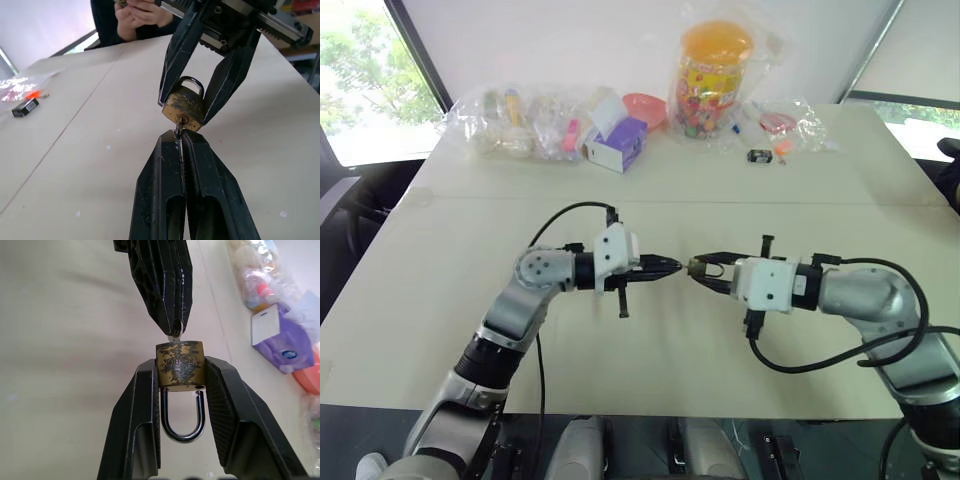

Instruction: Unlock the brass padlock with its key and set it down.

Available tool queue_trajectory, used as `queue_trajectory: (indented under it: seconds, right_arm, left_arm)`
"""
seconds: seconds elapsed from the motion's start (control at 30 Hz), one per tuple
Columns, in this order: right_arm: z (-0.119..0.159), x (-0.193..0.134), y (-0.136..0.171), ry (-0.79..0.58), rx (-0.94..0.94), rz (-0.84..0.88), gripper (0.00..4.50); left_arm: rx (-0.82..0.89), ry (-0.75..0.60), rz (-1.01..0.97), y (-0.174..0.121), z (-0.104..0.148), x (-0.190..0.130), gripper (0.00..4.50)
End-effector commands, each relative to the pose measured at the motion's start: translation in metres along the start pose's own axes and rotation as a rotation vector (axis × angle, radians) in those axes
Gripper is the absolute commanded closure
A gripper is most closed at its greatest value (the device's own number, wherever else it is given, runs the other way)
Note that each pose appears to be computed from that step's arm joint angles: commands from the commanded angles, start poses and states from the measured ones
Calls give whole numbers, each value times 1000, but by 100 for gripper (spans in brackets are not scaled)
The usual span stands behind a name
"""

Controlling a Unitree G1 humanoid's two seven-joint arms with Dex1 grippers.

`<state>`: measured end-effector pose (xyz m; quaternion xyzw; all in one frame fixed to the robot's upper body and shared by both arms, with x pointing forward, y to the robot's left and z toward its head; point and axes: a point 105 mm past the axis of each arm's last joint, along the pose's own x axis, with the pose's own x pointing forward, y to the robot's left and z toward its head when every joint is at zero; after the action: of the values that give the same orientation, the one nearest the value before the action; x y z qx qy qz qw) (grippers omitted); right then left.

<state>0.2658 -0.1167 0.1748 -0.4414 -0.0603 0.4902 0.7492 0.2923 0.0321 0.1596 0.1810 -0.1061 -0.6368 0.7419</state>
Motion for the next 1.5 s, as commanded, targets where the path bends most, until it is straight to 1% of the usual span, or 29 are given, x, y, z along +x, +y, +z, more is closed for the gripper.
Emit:
queue_trajectory:
  seconds: [0.03,0.13,0.23,0.27,0.3,0.33,0.37,0.4,0.43,0.47,0.57,0.67,0.77,1.0,1.07,1.13,1.2,1.27,1.5]
  right_arm:
    - [19,3,3,-61,-90,26,381]
    - [16,3,-1,-39,-151,8,381]
    - [13,4,-3,-27,-195,1,381]
    - [12,4,-3,-25,-202,1,381]
    - [12,4,-3,-25,-206,0,381]
    - [11,4,-4,-26,-210,-1,381]
    - [12,4,-4,-27,-214,-2,381]
    - [12,4,-4,-27,-218,-1,381]
    - [11,4,-4,-27,-220,-1,381]
    - [12,4,-5,-27,-221,-1,381]
    - [13,5,-5,-30,-223,-1,381]
    - [14,6,-6,-34,-226,0,381]
    - [16,7,-6,-37,-231,1,381]
    - [16,7,-6,-34,-240,7,381]
    - [16,7,-6,-34,-240,7,381]
    - [16,7,-6,-33,-243,6,381]
    - [16,7,-7,-32,-245,5,381]
    - [16,7,-9,-31,-247,3,381]
    - [16,7,-11,-31,-246,5,381]
  left_arm:
    - [-87,-12,6,4,6,0,440]
    - [-285,3,-24,0,2,-4,440]
    - [-521,-36,-61,-1,8,-10,440]
    - [-579,-49,-73,-1,10,-11,390]
    - [-626,-59,-96,-3,13,-13,363]
    - [-679,-64,-127,-6,15,-15,316]
    - [-691,-56,-111,-4,14,-14,263]
    - [-705,-53,-103,-3,14,-13,220]
    - [-711,-51,-93,-2,13,-13,165]
    - [-712,-51,-96,-3,14,-12,123]
    - [-720,-52,-108,-5,14,-8,123]
    - [-711,-33,-80,-4,7,-1,123]
    - [-726,-44,-9,5,1,6,123]
    - [-763,-82,-11,9,2,13,123]
    - [-755,-79,-24,6,2,15,173]
    - [-748,-69,-37,3,0,15,239]
    - [-743,-59,-60,-1,-1,15,351]
    - [-744,-54,-84,-5,0,15,445]
    - [-745,-39,-89,-5,-1,13,445]
